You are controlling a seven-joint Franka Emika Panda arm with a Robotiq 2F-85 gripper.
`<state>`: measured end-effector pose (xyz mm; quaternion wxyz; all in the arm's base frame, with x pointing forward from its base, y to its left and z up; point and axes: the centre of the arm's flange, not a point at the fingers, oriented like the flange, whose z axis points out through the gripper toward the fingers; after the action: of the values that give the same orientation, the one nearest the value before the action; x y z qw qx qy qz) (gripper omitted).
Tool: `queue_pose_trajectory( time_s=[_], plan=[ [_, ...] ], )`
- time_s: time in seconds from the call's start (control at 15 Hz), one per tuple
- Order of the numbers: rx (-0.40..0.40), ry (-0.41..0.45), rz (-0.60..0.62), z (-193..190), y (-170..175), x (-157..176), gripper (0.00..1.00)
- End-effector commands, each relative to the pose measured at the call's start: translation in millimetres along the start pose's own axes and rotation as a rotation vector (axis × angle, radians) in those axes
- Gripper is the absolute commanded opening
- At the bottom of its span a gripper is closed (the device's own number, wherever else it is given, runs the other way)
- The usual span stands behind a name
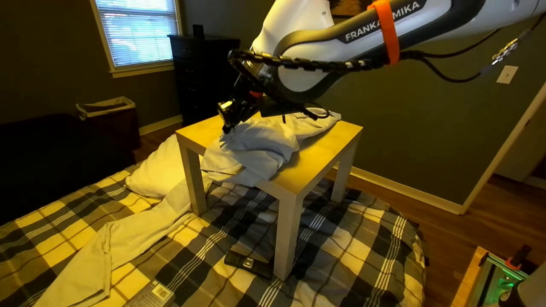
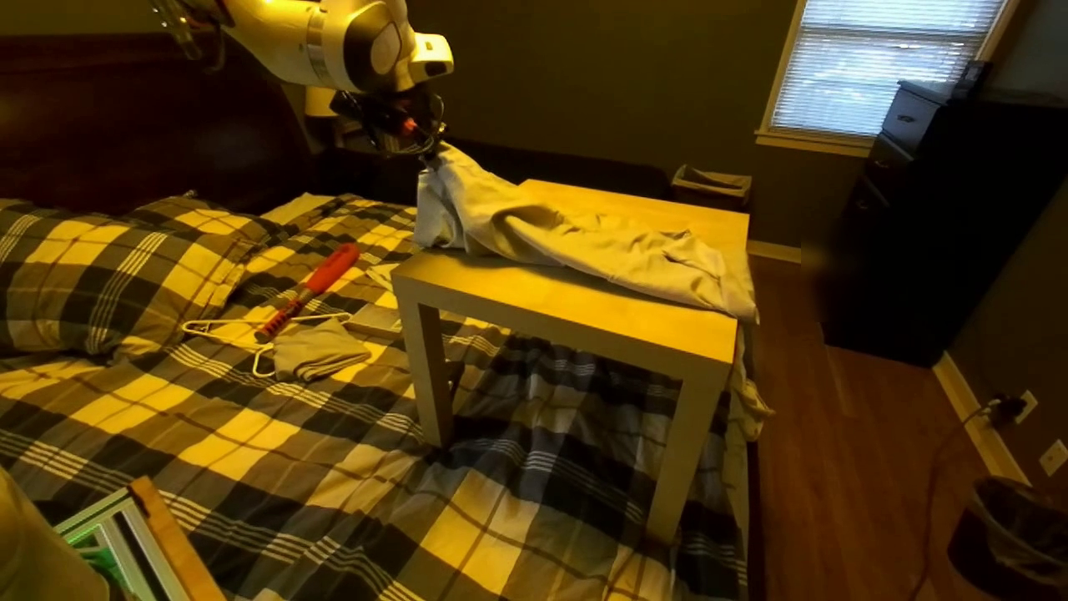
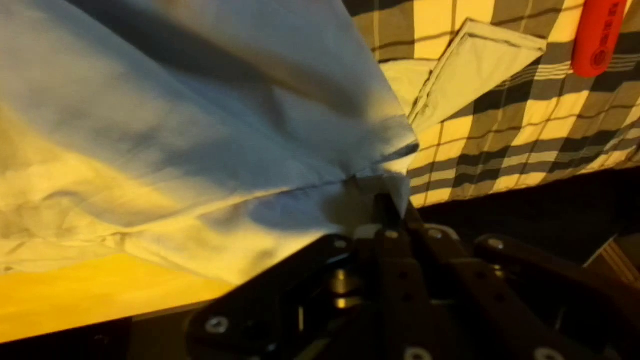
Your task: Fold the cloth on the table
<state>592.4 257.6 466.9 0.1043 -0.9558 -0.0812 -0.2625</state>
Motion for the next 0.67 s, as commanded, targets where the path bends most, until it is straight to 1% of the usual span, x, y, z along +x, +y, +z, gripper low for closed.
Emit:
queue_pose_trajectory(
  time_s=[0.0,0.13,0.33,0.4,0.53,0.6],
  plan=[
    [-0.016,0.168,-0.001,44,-9,13,0.0],
    [-0.023,0.275,-0.026,66,-8,14,0.0],
    [-0.02,0.402,-0.072,96,1,12,0.0],
    [-0.022,0.435,-0.087,105,5,11,0.0],
    [-0.023,0.467,-0.11,119,12,8,0.0],
    [-0.027,0.469,-0.125,125,13,6,0.0]
  ],
)
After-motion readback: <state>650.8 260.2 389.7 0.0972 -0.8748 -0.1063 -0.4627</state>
